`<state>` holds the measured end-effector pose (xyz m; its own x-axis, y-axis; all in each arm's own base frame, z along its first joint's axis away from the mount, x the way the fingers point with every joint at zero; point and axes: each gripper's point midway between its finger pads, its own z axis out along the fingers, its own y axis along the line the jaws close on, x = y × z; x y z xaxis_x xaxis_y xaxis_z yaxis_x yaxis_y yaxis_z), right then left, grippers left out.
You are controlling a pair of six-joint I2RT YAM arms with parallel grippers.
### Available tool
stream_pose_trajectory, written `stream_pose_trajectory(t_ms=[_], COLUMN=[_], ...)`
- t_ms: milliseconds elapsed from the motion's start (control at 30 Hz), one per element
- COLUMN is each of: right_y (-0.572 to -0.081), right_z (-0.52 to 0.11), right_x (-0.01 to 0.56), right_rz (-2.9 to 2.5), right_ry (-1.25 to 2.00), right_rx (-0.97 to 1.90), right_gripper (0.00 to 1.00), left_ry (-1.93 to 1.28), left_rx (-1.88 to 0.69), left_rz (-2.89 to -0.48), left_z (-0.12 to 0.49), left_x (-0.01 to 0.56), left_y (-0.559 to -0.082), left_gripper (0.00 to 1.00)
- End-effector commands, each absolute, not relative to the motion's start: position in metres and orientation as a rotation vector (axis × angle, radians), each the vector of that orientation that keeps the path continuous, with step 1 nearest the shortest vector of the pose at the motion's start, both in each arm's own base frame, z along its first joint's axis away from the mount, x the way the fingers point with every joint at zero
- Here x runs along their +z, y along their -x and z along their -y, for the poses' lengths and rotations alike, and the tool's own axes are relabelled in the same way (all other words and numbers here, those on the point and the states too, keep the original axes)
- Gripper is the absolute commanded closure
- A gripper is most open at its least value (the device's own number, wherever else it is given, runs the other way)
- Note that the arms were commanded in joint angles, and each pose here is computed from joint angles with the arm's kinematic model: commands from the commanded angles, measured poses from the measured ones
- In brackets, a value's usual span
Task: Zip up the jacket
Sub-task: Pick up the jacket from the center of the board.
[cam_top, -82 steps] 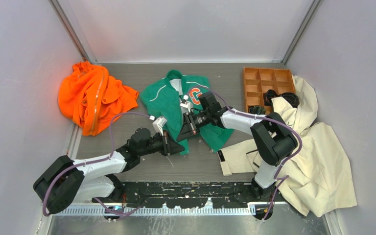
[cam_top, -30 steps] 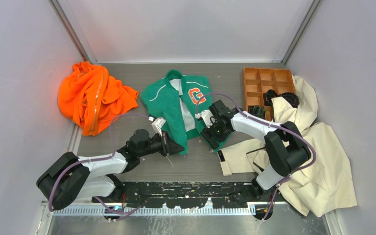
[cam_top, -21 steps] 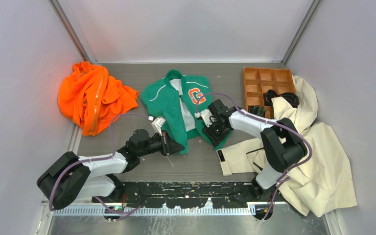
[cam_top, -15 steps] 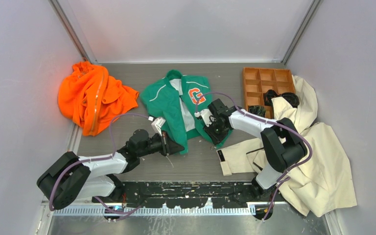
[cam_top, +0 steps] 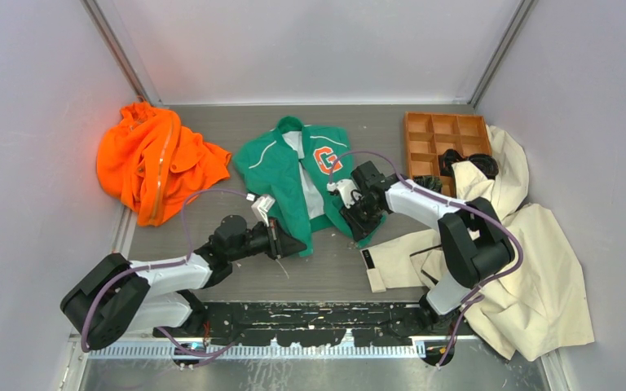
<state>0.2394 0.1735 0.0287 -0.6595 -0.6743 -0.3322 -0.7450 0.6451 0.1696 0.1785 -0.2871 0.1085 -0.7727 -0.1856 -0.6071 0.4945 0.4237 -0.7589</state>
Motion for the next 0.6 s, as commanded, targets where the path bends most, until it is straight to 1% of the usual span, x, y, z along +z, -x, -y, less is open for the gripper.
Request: stream_pose_trajectory(t_ms=[0, 200, 300, 433, 567], right_y=[-0.246, -0.246, -0.246, -0.243, -0.238], right_z=[-0.182, -0.182, -0.182, -0.183, -0.191], right_x=[0.042, 0.043, 0.044, 0.042, 0.05], right_rz=[-2.604, -2.61, -2.602, -2.616, -2.595], right_ry=[1.142, 1.141, 1.139, 1.146, 1.162], right_rx=[0.465, 0.466, 0.468, 0.488, 0.572], right_gripper=[0.68, 0.63, 0.64, 0.75, 0.92], left_ry=[-0.295, -0.291, -0.291, -0.293, -0.296], left_rx=[-1.422, -1.426, -1.426, -1.427, -1.434], left_rz=[-1.945, -1.945, -1.944, -1.943, -1.934], left_z=[0.292, 0.291, 0.29, 0.291, 0.291], left_x=[0.134, 0.134, 0.134, 0.135, 0.137], left_y=[-0.183, -0.181, -0.181, -0.181, -0.181], left_gripper=[1.0, 1.0, 1.0, 1.0, 1.0])
